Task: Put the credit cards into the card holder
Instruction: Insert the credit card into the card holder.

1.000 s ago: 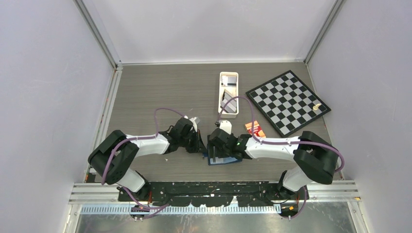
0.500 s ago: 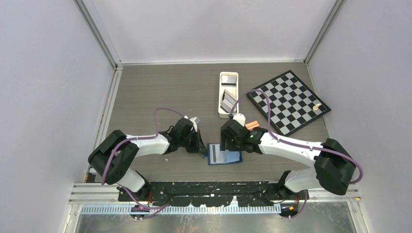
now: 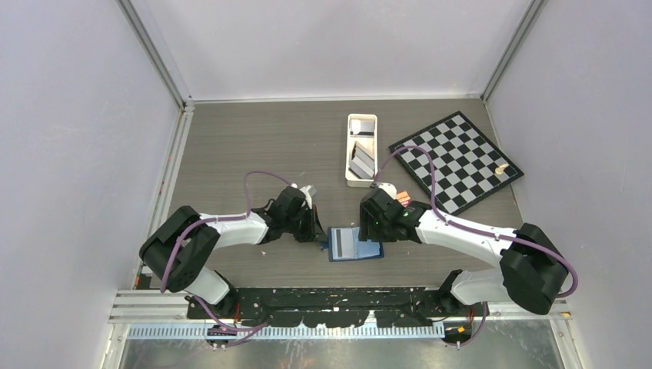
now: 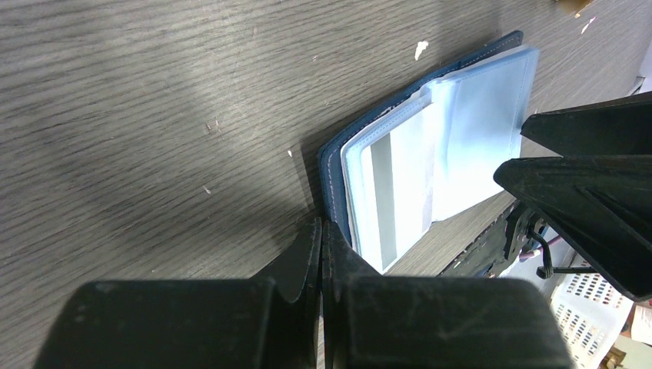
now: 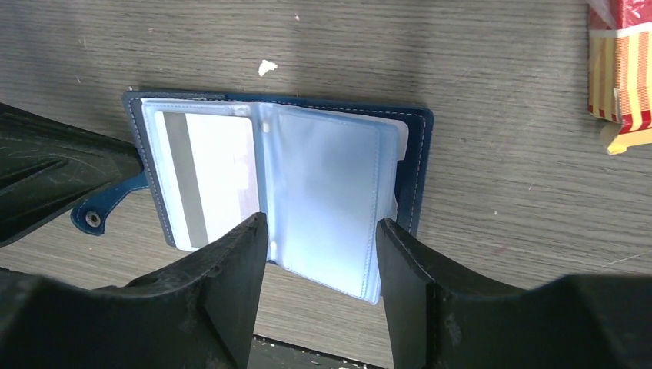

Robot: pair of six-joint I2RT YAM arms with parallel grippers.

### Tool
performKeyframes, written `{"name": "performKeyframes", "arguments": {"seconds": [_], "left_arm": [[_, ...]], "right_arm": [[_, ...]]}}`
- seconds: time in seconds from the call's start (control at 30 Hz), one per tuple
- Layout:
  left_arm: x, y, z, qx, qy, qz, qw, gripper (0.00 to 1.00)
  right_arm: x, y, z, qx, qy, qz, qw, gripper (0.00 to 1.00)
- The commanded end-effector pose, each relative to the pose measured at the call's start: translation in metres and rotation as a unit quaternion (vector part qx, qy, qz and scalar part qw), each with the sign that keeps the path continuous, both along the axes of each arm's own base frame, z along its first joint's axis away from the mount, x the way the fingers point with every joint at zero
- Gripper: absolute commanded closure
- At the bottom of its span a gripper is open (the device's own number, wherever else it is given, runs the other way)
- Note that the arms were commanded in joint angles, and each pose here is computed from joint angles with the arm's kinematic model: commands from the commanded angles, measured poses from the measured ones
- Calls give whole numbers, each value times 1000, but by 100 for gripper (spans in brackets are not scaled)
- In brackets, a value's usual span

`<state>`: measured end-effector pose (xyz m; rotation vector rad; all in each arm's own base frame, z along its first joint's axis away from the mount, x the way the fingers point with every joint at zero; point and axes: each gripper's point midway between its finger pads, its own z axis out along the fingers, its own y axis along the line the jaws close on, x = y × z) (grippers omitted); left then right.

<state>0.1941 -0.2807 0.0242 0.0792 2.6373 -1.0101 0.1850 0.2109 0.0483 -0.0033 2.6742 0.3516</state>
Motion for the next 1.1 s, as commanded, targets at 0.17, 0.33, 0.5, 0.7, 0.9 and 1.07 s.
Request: {"name": "performKeyframes", "arguments": {"seconds": [0.17,0.33,0.5,0.7,0.9,1.07], "left_arm": [[7,-3,9,-1,-20,-4,1000,100],[7,-2,10,0,-21,-4,1000,100],[7,-2,9,0,-20,-4,1000,100],[7,-2,8,1,-20,-4,1000,100],[7,-2,8,1,-19,-3,1000,100],[6,-2,7,1,-18,-3,1000,100]], "right_arm": [[3,0,-6,6,0,-1,1000,46],[1,-7,-17,-12,8,-8,1000,44],[-3,-2,-24,2,17,-4,1000,44],[-1,10,-18,37,10,1,999,48],[0,14,-10,52,2,4,999,52],[0,18,1,68,-4,6,998,50]]}}
